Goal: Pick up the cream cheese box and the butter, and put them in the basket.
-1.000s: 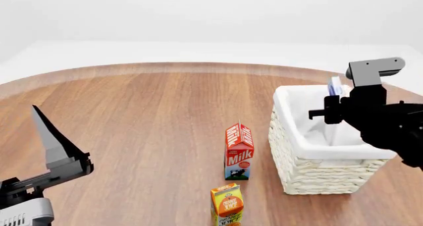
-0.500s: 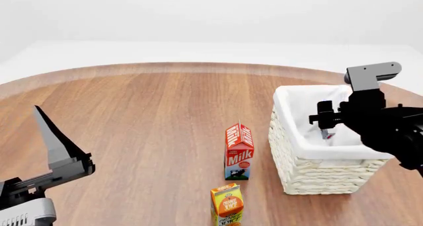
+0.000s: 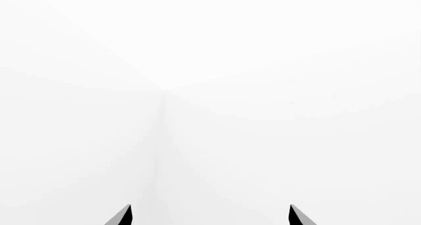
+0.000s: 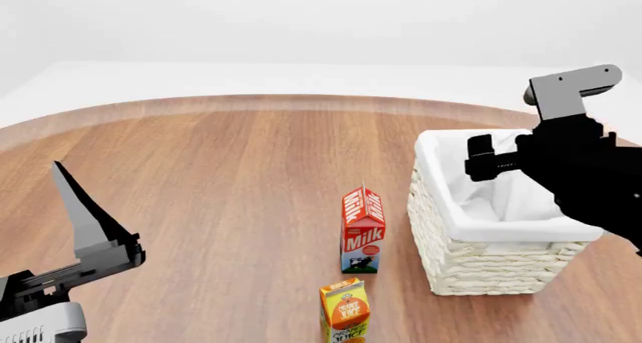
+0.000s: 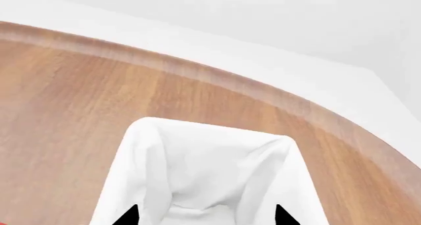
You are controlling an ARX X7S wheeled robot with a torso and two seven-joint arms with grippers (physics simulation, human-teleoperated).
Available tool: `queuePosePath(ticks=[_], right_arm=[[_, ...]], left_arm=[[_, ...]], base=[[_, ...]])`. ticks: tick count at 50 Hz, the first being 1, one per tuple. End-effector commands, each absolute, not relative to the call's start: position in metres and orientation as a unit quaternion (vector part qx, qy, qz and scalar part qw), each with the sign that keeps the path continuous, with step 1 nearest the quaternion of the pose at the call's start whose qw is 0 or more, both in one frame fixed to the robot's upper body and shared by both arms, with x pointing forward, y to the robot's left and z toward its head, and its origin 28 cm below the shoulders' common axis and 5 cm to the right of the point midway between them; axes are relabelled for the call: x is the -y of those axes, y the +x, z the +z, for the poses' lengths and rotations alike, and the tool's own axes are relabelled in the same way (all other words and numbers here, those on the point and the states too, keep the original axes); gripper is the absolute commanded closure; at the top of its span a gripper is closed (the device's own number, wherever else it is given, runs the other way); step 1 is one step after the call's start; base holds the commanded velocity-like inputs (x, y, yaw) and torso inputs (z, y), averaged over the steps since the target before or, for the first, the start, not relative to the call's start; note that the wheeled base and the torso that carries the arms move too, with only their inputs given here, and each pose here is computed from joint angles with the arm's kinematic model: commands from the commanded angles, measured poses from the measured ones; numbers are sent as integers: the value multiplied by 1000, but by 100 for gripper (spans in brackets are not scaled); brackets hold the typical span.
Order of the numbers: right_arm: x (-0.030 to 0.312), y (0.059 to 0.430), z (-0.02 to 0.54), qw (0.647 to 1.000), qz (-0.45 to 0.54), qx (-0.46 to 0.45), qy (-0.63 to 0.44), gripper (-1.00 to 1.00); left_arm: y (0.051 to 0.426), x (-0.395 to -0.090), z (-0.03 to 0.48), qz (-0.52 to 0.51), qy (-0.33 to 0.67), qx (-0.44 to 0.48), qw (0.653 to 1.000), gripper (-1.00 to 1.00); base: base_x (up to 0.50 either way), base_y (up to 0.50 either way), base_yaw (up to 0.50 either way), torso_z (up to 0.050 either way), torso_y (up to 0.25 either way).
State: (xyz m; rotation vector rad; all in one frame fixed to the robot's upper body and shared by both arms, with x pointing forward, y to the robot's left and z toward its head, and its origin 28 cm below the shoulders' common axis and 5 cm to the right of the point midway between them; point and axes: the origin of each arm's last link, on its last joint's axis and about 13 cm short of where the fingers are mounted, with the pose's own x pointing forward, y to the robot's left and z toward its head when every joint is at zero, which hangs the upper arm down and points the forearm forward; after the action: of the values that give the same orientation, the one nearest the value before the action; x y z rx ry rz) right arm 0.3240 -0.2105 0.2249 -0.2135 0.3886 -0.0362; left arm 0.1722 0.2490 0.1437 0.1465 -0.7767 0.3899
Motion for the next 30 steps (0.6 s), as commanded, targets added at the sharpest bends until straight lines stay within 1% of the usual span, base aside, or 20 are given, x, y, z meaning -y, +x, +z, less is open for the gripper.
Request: queuePosePath(ticks=[1, 7, 8, 11, 14, 18, 30], right_arm=[[179, 281, 264, 985, 67, -97, -127, -100], [153, 245, 264, 976, 139, -63, -155, -100], [153, 245, 264, 976, 139, -63, -155, -100], [140, 229, 262, 969, 175, -46, -169, -100], [135, 220, 262, 967, 183, -39, -172, -100], [127, 203, 258, 957, 218, -28, -190, -100], [108, 165, 235, 930, 296, -41, -214, -100]], left_arm=[[173, -251, 144, 194, 78, 381, 901, -100], [172, -251, 144, 193, 78, 381, 901, -100], [172, -251, 144, 194, 78, 381, 901, -100], [171, -252, 145, 195, 78, 382, 900, -100], [171, -252, 145, 196, 78, 382, 900, -100], [171, -252, 144, 196, 78, 382, 900, -100], [171, -253, 146, 198, 77, 383, 899, -100]], base=[[0, 0, 0, 0, 0], [0, 0, 0, 0, 0], [0, 0, 0, 0, 0], [0, 0, 0, 0, 0], [0, 0, 0, 0, 0], [0, 0, 0, 0, 0], [0, 0, 0, 0, 0]])
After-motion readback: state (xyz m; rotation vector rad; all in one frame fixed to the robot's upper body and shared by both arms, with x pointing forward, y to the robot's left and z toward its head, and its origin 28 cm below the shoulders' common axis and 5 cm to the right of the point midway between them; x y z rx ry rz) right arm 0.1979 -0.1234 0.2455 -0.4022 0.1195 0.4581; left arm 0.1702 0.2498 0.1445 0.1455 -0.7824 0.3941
